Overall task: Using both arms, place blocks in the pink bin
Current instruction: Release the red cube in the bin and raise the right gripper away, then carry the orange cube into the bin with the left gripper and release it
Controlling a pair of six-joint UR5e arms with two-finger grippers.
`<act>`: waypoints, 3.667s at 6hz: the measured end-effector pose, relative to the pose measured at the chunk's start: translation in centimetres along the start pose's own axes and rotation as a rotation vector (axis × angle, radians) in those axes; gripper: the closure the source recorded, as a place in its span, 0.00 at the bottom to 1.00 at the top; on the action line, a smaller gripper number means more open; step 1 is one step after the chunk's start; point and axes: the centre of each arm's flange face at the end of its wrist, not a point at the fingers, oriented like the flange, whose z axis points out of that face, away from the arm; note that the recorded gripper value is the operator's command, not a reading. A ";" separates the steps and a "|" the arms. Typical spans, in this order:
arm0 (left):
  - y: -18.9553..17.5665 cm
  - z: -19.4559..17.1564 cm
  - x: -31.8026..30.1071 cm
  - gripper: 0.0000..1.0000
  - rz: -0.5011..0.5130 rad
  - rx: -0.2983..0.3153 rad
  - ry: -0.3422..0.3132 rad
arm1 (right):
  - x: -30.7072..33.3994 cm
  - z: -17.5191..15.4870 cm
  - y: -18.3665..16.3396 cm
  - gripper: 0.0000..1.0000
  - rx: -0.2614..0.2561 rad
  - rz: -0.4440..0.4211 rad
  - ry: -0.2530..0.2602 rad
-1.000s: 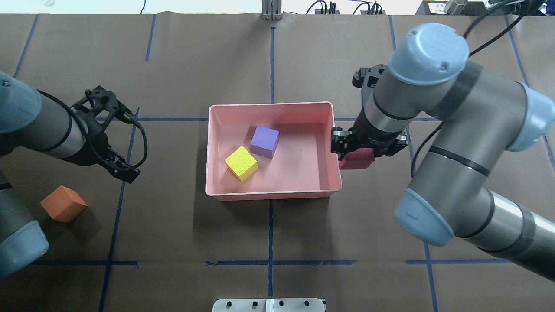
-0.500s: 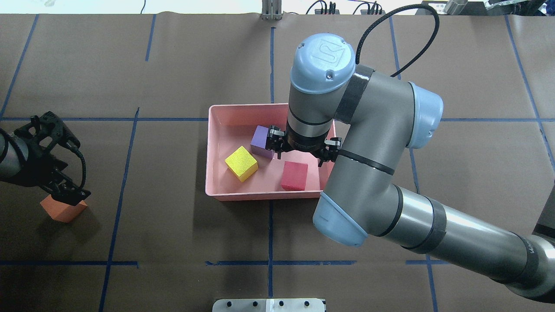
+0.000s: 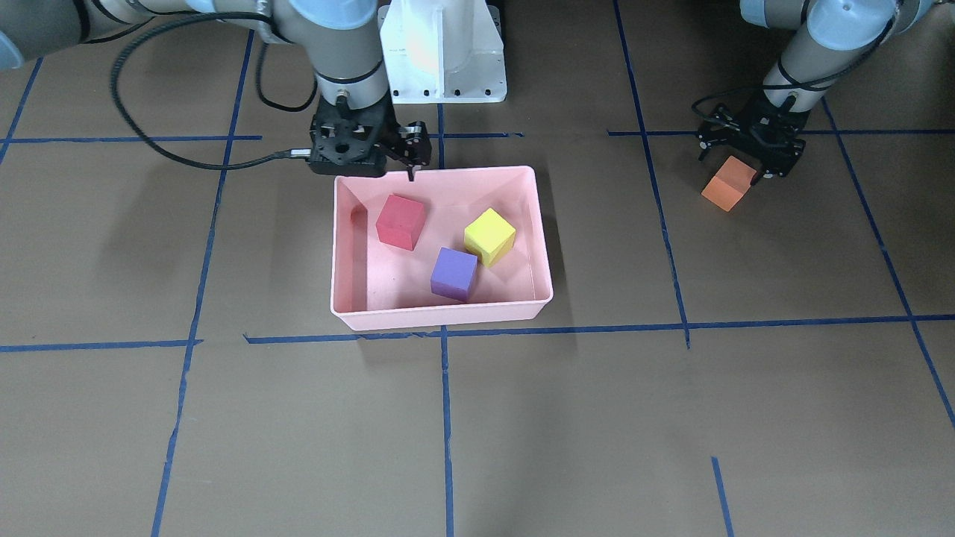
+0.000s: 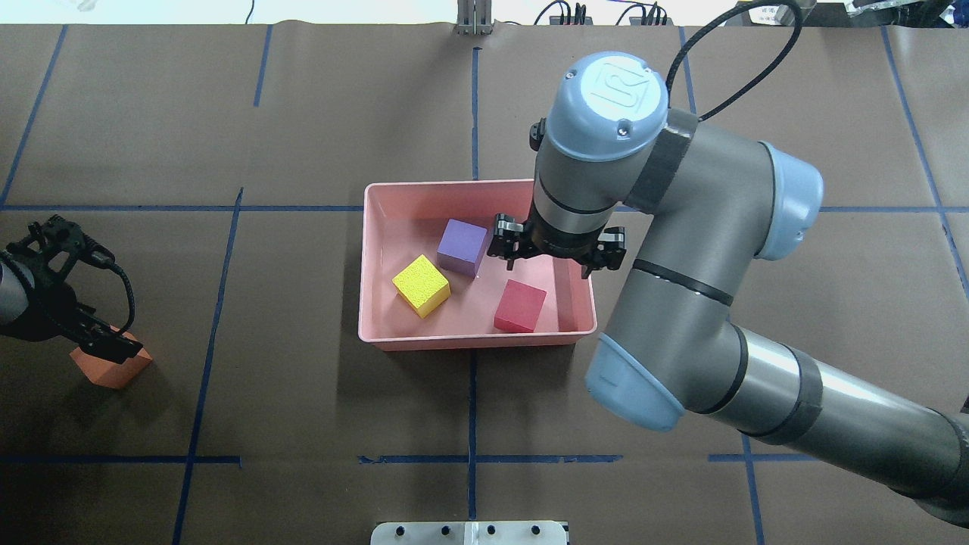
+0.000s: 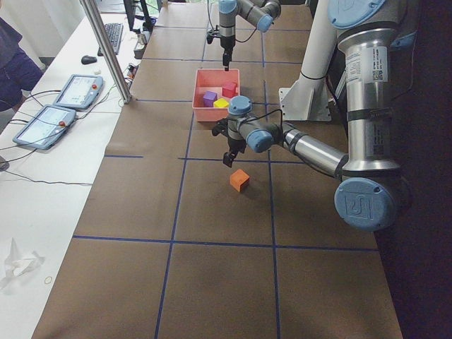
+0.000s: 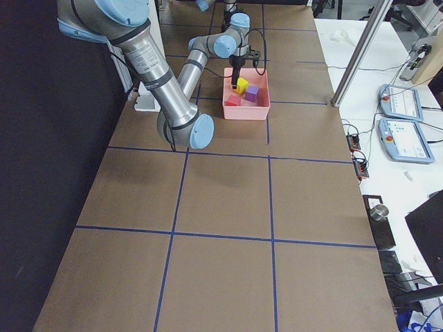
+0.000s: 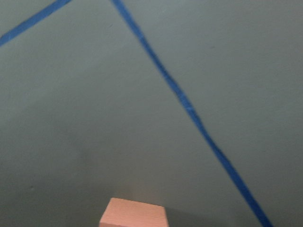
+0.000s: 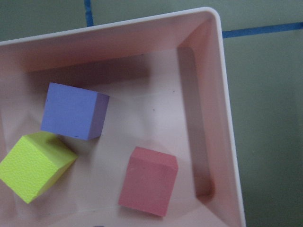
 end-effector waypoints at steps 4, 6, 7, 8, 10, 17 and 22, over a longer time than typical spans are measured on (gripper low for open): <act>2.0 3.1 -2.2 0.00 -0.014 -0.032 0.035 | 3.8 0.6 -0.4 0.00 0.005 -0.019 0.026; 2.6 5.1 -3.2 0.22 -0.025 -0.064 0.023 | 5.3 0.5 -0.3 0.00 0.009 -0.023 0.031; 2.6 5.5 -3.4 0.49 -0.027 -0.071 0.022 | 6.3 0.0 -0.9 0.00 0.018 -0.047 0.031; 2.5 5.7 -3.3 0.61 -0.026 -0.073 0.025 | 7.9 -0.8 -2.0 0.00 0.032 -0.086 0.036; 2.2 5.3 -2.7 0.63 -0.022 -0.073 0.044 | 13.7 -2.9 -6.1 0.00 0.037 -0.171 0.045; -25.1 -14.2 18.6 0.62 -0.411 0.018 0.109 | 59.2 -9.6 -10.4 0.00 -0.028 -0.572 0.057; -40.8 -7.5 40.4 0.00 -0.614 0.072 0.058 | 66.7 -9.2 -8.8 0.00 -0.042 -0.573 0.049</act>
